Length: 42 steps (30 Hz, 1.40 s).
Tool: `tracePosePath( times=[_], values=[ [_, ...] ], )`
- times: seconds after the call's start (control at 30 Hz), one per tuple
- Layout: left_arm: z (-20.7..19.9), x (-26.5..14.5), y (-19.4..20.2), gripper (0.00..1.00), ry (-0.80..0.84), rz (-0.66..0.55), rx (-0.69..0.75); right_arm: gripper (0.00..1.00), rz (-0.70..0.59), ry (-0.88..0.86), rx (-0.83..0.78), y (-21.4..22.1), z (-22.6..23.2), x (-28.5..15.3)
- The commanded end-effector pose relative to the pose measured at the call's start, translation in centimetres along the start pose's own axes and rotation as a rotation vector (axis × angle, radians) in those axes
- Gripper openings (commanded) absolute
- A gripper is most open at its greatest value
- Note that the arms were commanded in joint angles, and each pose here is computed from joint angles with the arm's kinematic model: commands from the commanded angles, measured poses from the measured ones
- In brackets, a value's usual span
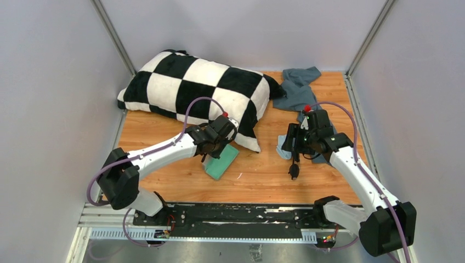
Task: Organize the sunglasses
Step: Adjust the sunglasses case at the center of the board, then move the glasses cleaning cloth to the center of the board.
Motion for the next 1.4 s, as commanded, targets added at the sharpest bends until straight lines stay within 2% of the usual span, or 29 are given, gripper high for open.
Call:
tracePosePath(
  times=[0.0,0.13,0.23,0.37,0.5,0.63,0.7,0.73,0.87,0.9,1.0,1.07,1.37],
  values=[
    [1.9,-0.5,-1.7,0.17,-0.124,-0.034,0.141,0.7,0.006,-0.013,-0.014,0.3,0.4,0.0],
    [2.9,-0.3,-1.9,0.18,-0.173,-0.026,0.265,0.7,0.006,-0.014,-0.024,0.2,0.4,0.0],
    [3.5,0.4,-2.0,0.23,-0.136,-0.013,0.267,0.7,0.006,-0.009,-0.028,0.2,0.3,0.0],
    [3.9,0.8,-2.3,0.46,-0.068,0.054,0.204,0.7,0.014,0.018,-0.036,0.2,-0.1,0.0],
    [4.3,-0.1,-2.9,0.71,-0.095,0.027,0.174,0.71,0.015,0.07,-0.058,-0.2,-0.6,-0.2],
    [4.8,-3.2,-4.5,0.73,-0.128,-0.06,0.097,0.71,0.008,0.095,-0.087,-0.9,-0.4,-0.1],
    [5.1,-5.5,-5.4,0.74,-0.133,-0.119,0.027,0.67,0.014,0.118,-0.114,-1.1,-0.1,0.4],
    [4.9,-7.0,-6.1,0.75,-0.108,-0.165,-0.014,0.62,0.022,0.119,-0.128,-1.2,0.2,0.8],
    [2.3,-11.1,-7.3,0.78,0.138,-0.303,-0.21,0.45,0.086,0.163,-0.152,-1.5,0.3,3.4],
    [1.5,-11.5,-7.2,0.8,0.211,-0.323,-0.263,0.43,0.107,0.168,-0.15,-1.6,0.3,4.2],
    [-1.0,-11.7,-6.1,0.83,0.36,-0.345,-0.378,0.4,0.155,0.184,-0.146,-2.0,0.3,6.6],
    [-2.5,-11.5,-4.9,0.84,0.368,-0.339,-0.405,0.41,0.168,0.182,-0.142,-2.5,0.4,7.8],
    [-8.0,-10.7,-2.2,0.86,0.442,-0.324,-0.409,0.4,0.245,0.255,-0.142,-2.5,-0.8,12.5]
  ],
)
Point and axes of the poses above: each gripper's point midway between its finger pads, its own x axis out along the fingers, its own z axis along the line the jaws close on, y = z × x, the point moved 5 cm from there along -x, back along the fingers, and after that the axes turned 10 degrees about -x, right-handed, at the moved point
